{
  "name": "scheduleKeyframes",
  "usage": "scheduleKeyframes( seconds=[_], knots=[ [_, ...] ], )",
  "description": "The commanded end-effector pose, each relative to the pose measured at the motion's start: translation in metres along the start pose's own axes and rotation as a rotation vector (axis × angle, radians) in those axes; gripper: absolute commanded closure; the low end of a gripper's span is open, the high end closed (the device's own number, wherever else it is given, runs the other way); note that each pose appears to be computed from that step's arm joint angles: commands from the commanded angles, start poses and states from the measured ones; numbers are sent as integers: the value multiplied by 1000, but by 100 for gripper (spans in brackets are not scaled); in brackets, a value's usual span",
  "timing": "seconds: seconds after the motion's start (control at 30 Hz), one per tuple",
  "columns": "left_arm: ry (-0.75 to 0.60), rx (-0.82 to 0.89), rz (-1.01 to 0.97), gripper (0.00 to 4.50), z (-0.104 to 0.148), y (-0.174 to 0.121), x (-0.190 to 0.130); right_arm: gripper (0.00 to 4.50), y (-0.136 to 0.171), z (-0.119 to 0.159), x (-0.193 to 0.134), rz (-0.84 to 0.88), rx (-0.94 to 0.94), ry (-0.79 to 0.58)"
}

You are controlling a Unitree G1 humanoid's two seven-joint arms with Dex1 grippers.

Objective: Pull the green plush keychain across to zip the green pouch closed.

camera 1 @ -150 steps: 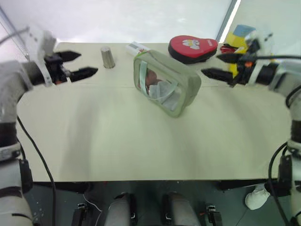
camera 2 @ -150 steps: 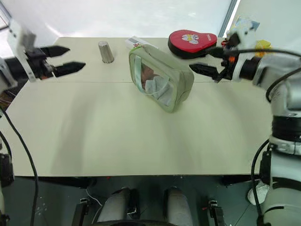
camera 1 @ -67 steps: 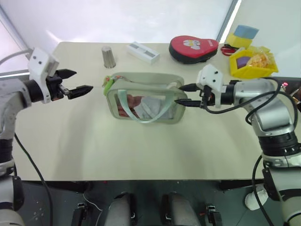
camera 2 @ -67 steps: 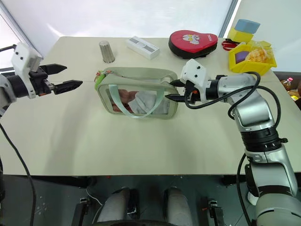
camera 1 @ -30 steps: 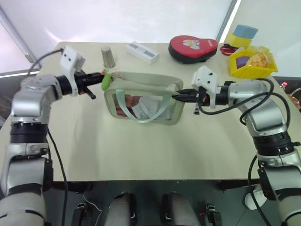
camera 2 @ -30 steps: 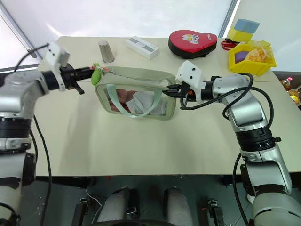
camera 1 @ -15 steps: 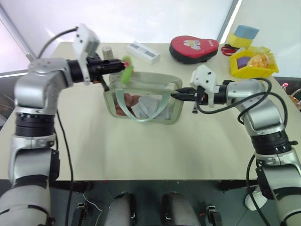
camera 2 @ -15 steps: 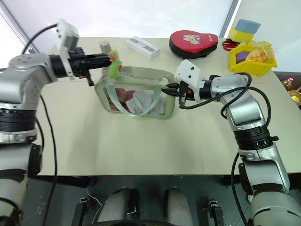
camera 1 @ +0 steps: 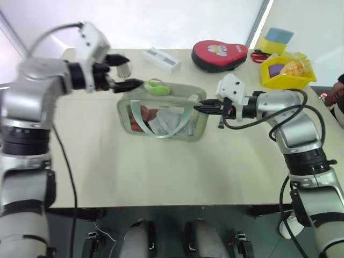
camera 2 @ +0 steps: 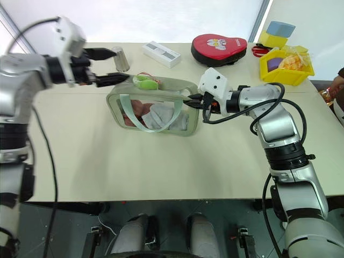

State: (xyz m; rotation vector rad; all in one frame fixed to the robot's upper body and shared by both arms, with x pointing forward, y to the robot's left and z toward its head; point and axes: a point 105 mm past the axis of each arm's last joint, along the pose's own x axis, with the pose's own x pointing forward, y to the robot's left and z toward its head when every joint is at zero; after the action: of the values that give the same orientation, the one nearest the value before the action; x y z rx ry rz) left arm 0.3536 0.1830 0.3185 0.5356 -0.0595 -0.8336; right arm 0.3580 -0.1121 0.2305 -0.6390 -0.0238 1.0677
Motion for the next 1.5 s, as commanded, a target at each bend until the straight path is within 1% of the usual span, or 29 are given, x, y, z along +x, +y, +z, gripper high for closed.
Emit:
scheduleKeyframes(
  seconds=[0.03,0.1,0.2,0.27,0.33,0.43,0.57,0.6,0.63,0.77,0.87,0.97,1.07,1.17,1.3,1.37,1.5],
  knots=[
    [17,-7,-28,64,-4,-14,-13,450,-9,15,-3,-32,-49,-38],
    [37,-27,-47,64,-16,-26,-10,450,-9,15,-3,-32,-50,-39],
    [29,-88,-51,64,-34,-42,3,450,-8,16,-2,-30,-50,-40],
    [26,-102,-41,64,-39,-45,8,450,-8,16,-2,-28,-51,-39],
    [49,-96,2,64,-51,-40,13,450,-8,16,-3,-25,-52,-35],
    [72,-88,15,142,-62,-37,15,450,-8,16,-4,-27,-54,-29],
    [92,-67,6,362,-67,-35,12,450,-10,16,-7,-33,-55,-22],
    [93,-66,7,409,-67,-34,11,450,-10,15,-7,-35,-55,-20],
    [94,-67,7,446,-68,-34,10,450,-10,16,-8,-36,-54,-20],
    [96,-70,2,446,-72,-36,11,450,-10,17,-7,-37,-53,-24],
    [83,-86,2,446,-68,-37,14,450,-10,19,-6,-40,-51,-30],
    [85,-76,2,450,-67,-37,12,332,-11,26,-7,-27,-34,-47],
    [94,-66,-11,450,-67,-39,11,184,-18,40,-9,-34,-76,-64],
    [87,-74,-9,450,-65,-38,12,184,-22,69,-1,-45,-108,-156],
    [90,-74,-11,450,-67,-39,14,184,-9,94,28,4,-115,-252],
    [93,-68,-14,450,-68,-40,15,184,-5,97,42,17,-119,-267],
    [92,-62,-17,450,-67,-41,15,184,-4,87,59,22,-126,-237]
  ],
)
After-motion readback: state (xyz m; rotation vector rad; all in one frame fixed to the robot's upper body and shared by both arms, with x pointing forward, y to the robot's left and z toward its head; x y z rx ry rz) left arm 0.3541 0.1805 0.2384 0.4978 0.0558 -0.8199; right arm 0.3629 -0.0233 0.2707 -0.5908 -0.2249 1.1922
